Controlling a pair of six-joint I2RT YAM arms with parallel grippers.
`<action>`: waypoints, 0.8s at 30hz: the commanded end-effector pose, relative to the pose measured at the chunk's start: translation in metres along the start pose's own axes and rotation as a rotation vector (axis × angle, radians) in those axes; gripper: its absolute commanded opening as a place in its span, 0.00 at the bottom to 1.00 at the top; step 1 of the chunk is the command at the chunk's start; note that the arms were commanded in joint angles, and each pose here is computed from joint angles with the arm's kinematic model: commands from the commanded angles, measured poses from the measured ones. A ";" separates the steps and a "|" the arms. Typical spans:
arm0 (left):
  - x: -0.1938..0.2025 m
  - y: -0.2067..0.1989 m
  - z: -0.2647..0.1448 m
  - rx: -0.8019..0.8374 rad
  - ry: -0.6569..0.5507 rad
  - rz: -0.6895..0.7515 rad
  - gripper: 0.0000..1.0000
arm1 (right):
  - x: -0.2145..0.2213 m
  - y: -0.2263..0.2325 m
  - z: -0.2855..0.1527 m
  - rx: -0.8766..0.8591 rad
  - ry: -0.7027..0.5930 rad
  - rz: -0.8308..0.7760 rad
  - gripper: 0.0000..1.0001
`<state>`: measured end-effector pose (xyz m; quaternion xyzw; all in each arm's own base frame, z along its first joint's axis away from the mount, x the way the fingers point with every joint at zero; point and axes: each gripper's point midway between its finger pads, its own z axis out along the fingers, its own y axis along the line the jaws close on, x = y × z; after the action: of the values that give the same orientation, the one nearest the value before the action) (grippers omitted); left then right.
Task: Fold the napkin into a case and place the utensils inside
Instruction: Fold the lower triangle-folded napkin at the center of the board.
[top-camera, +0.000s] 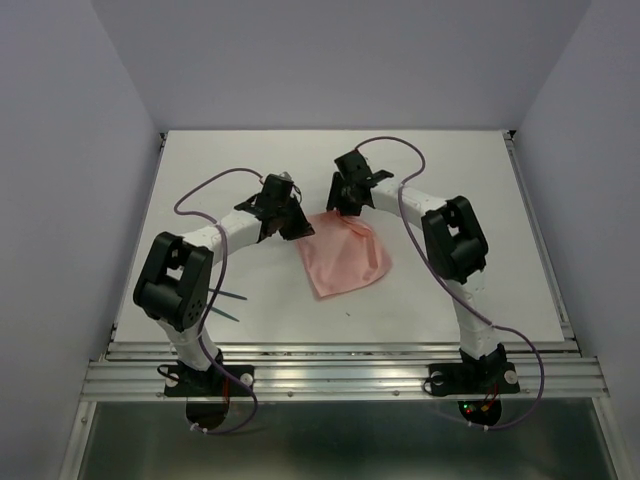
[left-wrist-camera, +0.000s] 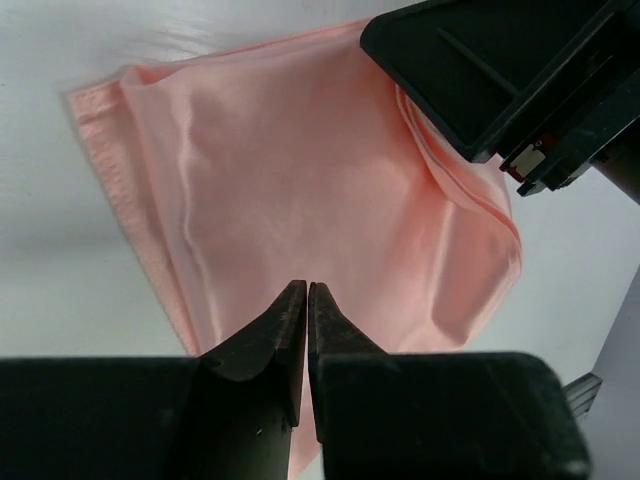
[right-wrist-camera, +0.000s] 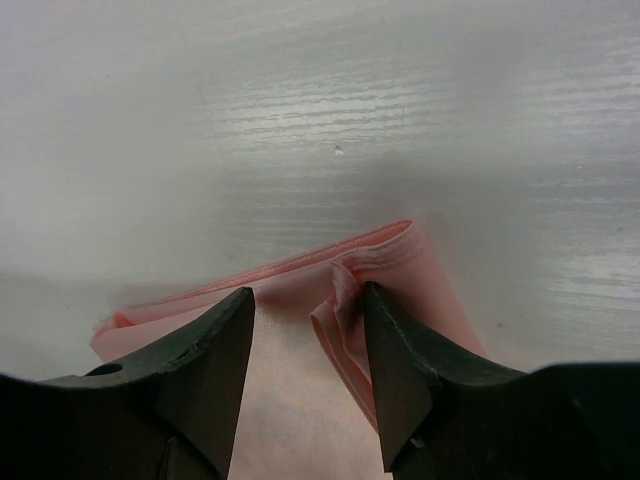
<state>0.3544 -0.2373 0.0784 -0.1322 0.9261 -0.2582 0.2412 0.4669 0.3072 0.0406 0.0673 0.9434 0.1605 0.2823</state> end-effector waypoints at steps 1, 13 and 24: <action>-0.018 -0.028 0.002 0.109 -0.038 -0.030 0.16 | 0.018 0.001 0.005 -0.057 0.104 0.115 0.53; -0.015 -0.055 0.024 0.289 -0.012 -0.126 0.16 | 0.034 0.020 0.006 -0.156 0.207 0.316 0.45; -0.027 -0.054 0.041 0.286 -0.027 -0.150 0.15 | 0.046 0.015 0.014 -0.145 0.236 0.360 0.09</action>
<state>0.3859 -0.2858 0.0607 -0.1735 0.8827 -0.3776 0.2195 0.4485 0.3358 0.0338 0.1898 0.9220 0.2949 0.1643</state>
